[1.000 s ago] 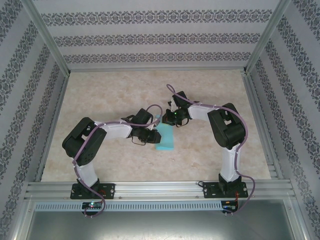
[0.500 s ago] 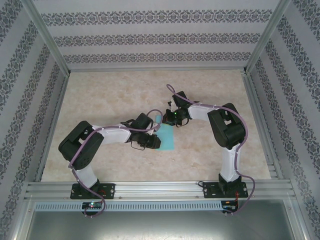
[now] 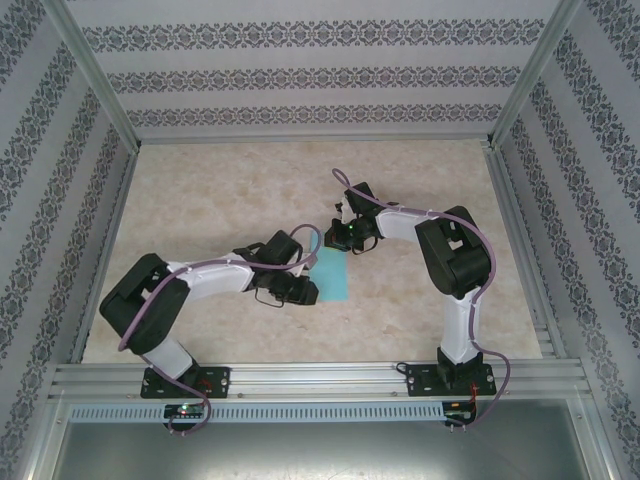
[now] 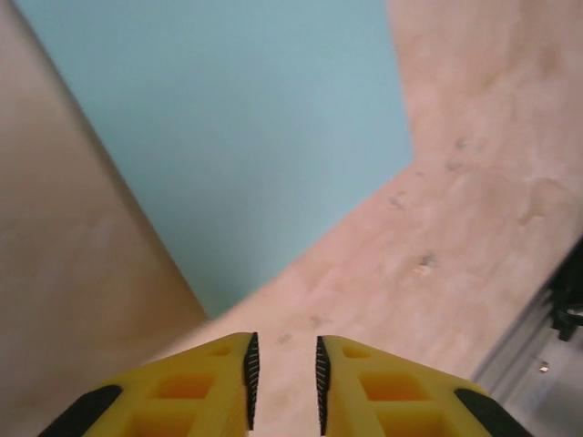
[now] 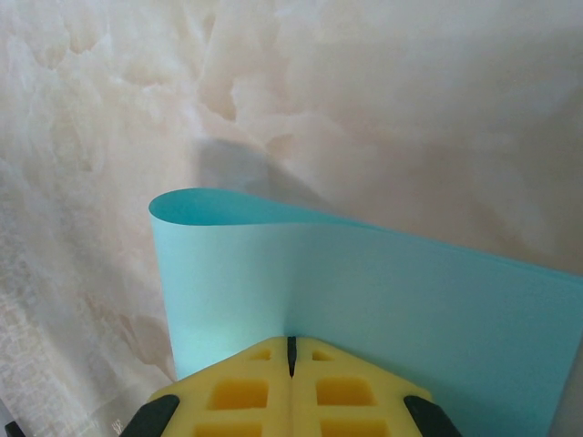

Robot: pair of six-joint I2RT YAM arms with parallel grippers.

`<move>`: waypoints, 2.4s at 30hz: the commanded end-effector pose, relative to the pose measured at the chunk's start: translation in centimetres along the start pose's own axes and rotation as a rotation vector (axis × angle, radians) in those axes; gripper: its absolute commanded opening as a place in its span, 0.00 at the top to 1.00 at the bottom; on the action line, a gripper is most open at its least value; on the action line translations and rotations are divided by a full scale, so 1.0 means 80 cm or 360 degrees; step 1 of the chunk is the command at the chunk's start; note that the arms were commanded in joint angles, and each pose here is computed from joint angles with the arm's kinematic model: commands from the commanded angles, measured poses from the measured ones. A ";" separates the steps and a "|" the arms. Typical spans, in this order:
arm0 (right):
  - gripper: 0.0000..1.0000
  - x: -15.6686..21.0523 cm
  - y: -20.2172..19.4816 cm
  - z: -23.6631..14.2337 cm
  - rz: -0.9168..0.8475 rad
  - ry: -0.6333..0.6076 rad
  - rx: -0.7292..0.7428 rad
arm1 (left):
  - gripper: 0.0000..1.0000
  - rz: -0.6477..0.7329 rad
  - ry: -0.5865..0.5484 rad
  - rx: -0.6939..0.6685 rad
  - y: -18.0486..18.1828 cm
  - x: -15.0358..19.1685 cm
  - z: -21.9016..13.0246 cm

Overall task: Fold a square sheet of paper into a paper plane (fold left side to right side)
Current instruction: First fold the square sheet of paper in half at the center of the table, then hold the square sheet of paper at the center of the table, then first fold the square sheet of paper in half at the center of the table.

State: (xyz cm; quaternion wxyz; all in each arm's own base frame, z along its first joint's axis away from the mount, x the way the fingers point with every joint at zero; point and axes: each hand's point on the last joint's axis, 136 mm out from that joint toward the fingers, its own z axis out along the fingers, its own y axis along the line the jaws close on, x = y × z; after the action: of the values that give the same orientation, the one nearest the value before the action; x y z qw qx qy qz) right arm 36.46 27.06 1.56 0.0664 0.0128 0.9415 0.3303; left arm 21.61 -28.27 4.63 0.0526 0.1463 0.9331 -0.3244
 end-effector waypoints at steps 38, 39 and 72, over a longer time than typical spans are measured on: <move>0.92 0.066 0.025 -0.149 -0.0202 -0.0304 0.0083 | 0.74 -0.0329 -0.0089 -0.0054 0.059 -0.089 0.045; 0.96 0.083 0.024 -0.146 -0.0184 -0.0268 0.0057 | 0.73 -0.0329 -0.0093 -0.0054 0.058 -0.090 0.044; 1.00 0.167 -0.058 -0.016 -0.0011 0.0240 0.0367 | 0.66 -0.0202 -0.0284 -0.0024 0.028 -0.169 0.007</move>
State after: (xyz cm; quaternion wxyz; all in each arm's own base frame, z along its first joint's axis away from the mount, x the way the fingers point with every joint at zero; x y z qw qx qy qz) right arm 24.76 25.73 1.33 0.0243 -0.0105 0.9573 0.2878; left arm 34.19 -31.11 5.57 0.1097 0.0619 0.9296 -0.3464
